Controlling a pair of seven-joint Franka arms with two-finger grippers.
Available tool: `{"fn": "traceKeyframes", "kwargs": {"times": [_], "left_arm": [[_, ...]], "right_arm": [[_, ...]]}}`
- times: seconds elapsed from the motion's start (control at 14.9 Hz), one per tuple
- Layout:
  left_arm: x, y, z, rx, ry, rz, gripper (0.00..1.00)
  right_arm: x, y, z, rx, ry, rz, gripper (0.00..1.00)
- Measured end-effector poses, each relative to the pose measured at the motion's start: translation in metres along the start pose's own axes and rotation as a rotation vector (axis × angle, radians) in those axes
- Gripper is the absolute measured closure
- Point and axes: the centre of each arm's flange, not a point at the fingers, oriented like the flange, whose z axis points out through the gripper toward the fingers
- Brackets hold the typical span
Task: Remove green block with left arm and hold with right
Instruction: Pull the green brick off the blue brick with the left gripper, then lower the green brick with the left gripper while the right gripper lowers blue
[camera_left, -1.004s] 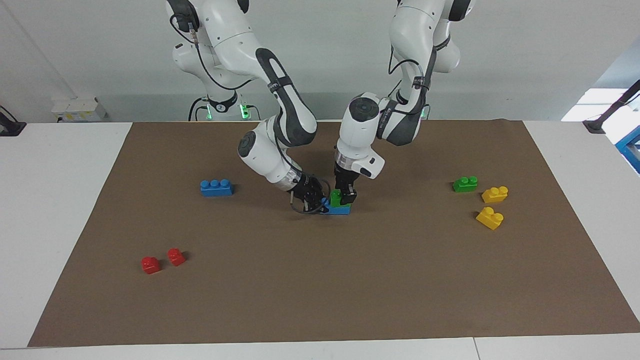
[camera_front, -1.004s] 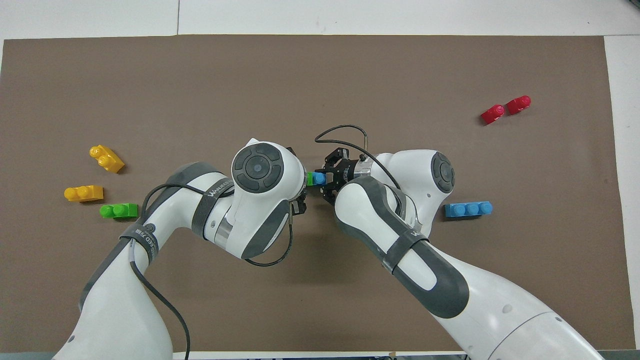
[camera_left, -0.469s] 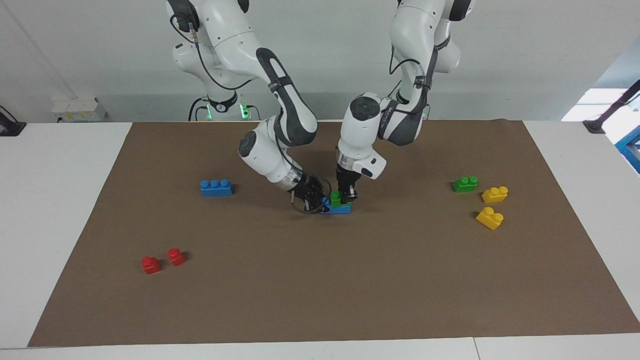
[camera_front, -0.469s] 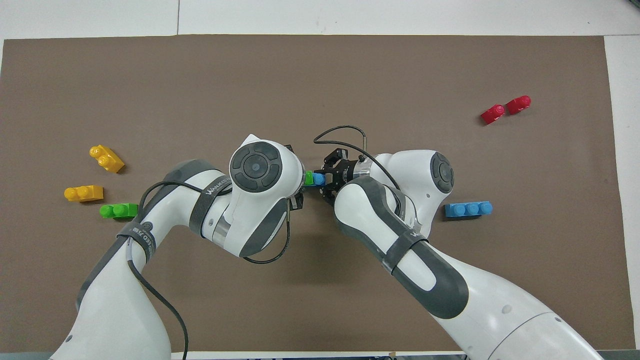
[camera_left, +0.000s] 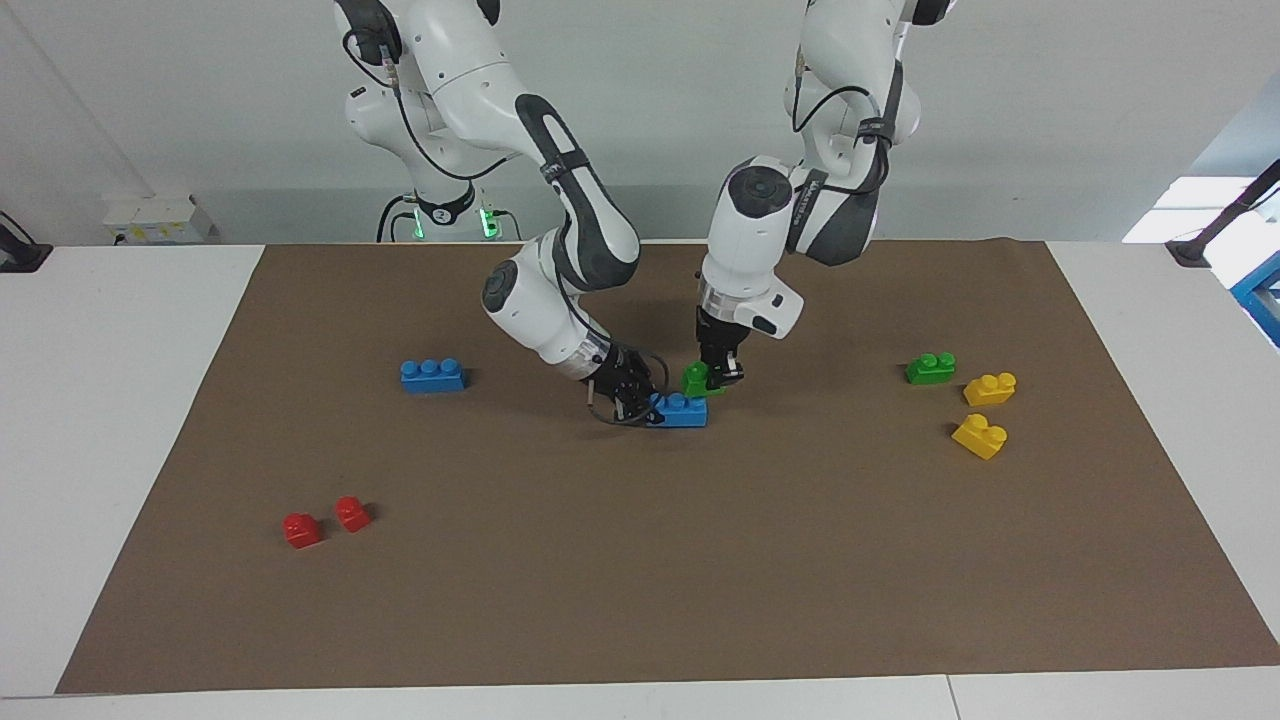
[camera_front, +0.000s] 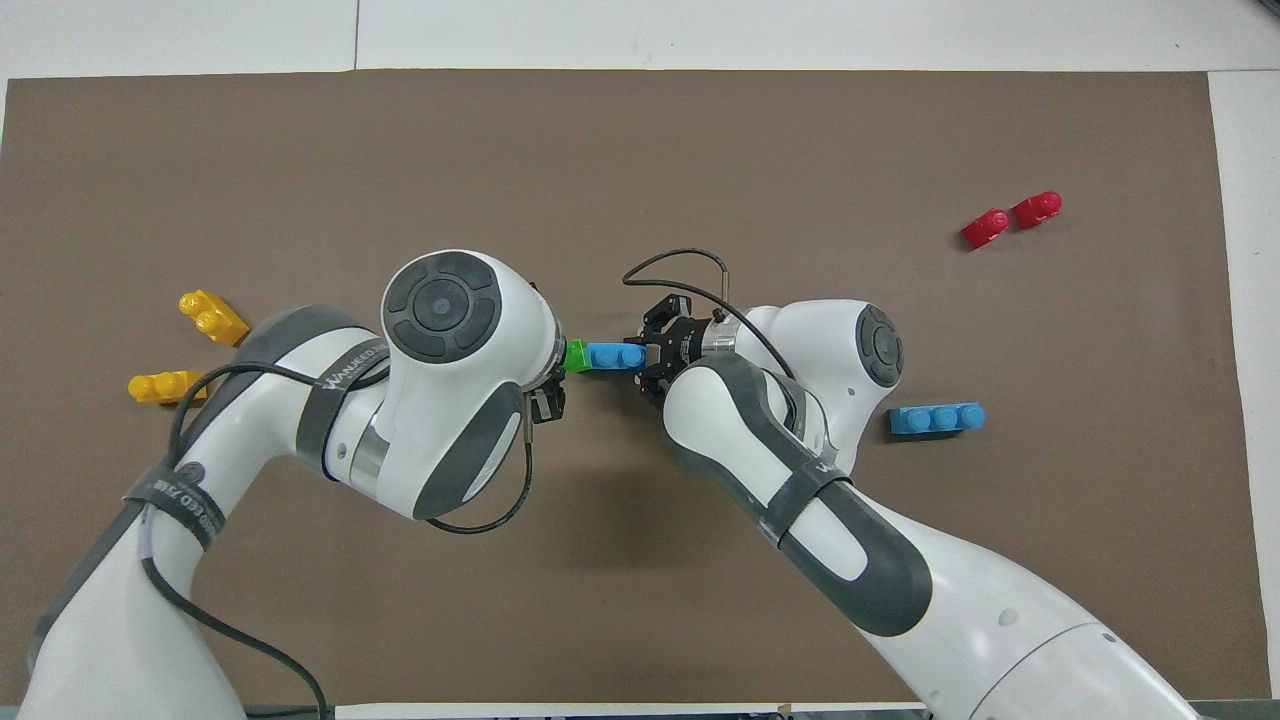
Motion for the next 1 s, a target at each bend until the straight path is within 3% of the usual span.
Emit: {"fn": "traceKeyframes", "kwargs": {"times": [0.27, 0.54, 0.8, 1.0], "left_arm": [[0.021, 0.001, -0.030, 0.014, 0.017, 0.025, 0.64], [0.063, 0.018, -0.045, 0.047, 0.038, 0.186, 0.64], [0.134, 0.056, -0.046, 0.063, 0.037, 0.404, 0.64], [0.190, 0.076, -0.039, 0.080, 0.030, 0.578, 0.64]], "right_arm": [[0.000, 0.000, 0.000, 0.001, 0.000, 0.001, 0.65], [-0.003, -0.014, -0.013, -0.003, -0.025, 0.003, 0.65], [0.013, -0.062, -0.087, -0.008, -0.025, -0.058, 0.65], [0.053, -0.097, -0.157, -0.035, -0.029, -0.108, 0.65]]}}
